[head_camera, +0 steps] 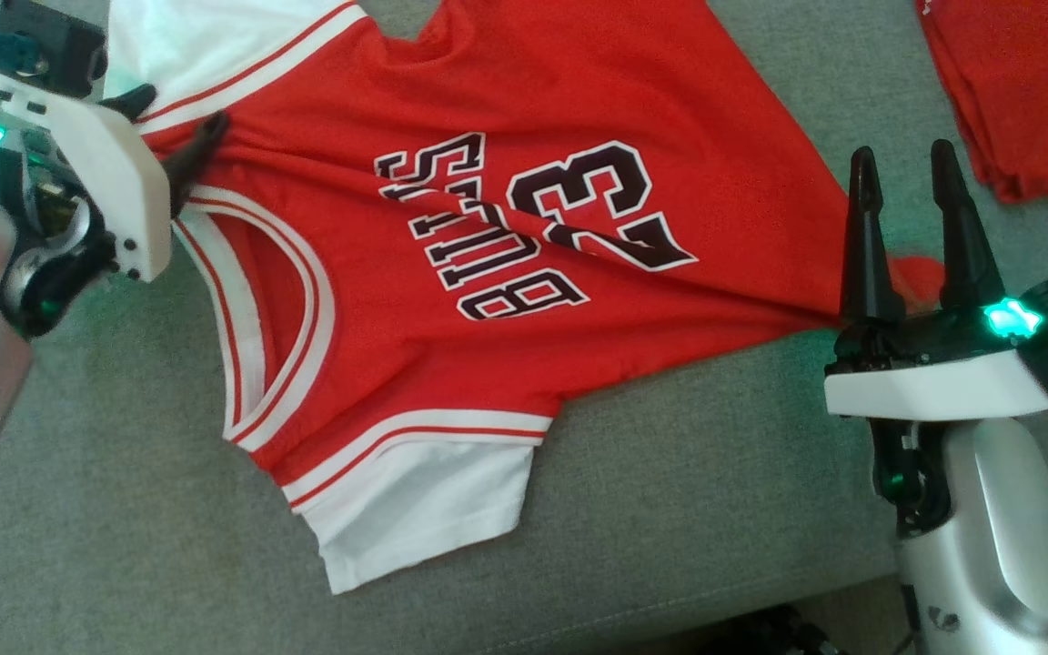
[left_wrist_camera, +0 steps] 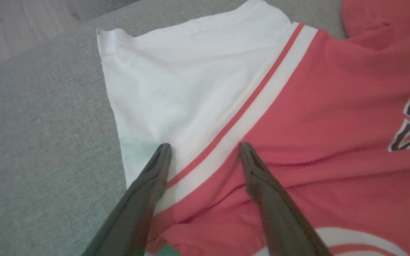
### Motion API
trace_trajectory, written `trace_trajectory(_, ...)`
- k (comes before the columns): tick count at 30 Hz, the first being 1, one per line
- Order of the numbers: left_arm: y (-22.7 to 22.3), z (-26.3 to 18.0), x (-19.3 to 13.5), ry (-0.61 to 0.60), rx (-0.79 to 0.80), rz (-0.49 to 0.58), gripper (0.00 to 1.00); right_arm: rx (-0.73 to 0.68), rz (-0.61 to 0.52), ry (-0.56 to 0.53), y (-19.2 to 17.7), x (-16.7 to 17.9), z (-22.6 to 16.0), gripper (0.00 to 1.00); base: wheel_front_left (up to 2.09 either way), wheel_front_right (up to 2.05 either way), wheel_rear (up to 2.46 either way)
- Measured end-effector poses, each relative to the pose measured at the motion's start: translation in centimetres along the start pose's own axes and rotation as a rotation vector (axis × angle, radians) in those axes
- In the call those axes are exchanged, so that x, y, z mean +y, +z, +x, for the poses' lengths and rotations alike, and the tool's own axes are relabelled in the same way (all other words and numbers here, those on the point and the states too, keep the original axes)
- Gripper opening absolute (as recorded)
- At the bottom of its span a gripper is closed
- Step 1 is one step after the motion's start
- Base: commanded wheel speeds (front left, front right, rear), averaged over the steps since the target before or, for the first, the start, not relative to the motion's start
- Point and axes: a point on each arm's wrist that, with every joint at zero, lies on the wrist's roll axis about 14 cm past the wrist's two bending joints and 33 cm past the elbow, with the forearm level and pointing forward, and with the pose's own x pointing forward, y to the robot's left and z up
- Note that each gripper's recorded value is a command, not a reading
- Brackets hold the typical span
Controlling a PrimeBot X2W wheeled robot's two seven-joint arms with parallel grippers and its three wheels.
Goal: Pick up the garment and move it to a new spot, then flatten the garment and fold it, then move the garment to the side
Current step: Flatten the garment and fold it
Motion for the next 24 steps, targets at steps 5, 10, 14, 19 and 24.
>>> trace_trajectory(5,0.5,0.0,1.9,0.062,-0.009,0.079,0.0,0.003,-0.001,-0.003,-0.1,-0.1,-0.1,1.0,0.0,0.0,0.0)
trace_trajectory(10,3.2,-1.3,6.3,0.226,-0.13,0.166,0.0,0.0,0.001,0.004,0.0,0.1,0.0,1.0,0.0,0.0,0.0)
trace_trajectory(14,6.8,-3.0,8.7,0.345,-0.256,0.24,0.0,0.004,0.002,0.011,-0.1,0.4,0.0,1.0,0.0,0.0,0.0)
trace_trajectory(19,11.3,-5.2,10.5,0.476,-0.451,0.307,0.85,0.014,-0.002,0.018,-0.4,0.6,0.0,1.0,0.0,0.0,0.0)
trace_trajectory(24,12.0,-5.2,9.4,0.461,-0.519,0.302,1.0,0.014,0.002,0.027,-0.4,0.9,0.0,1.0,0.0,0.0,0.0)
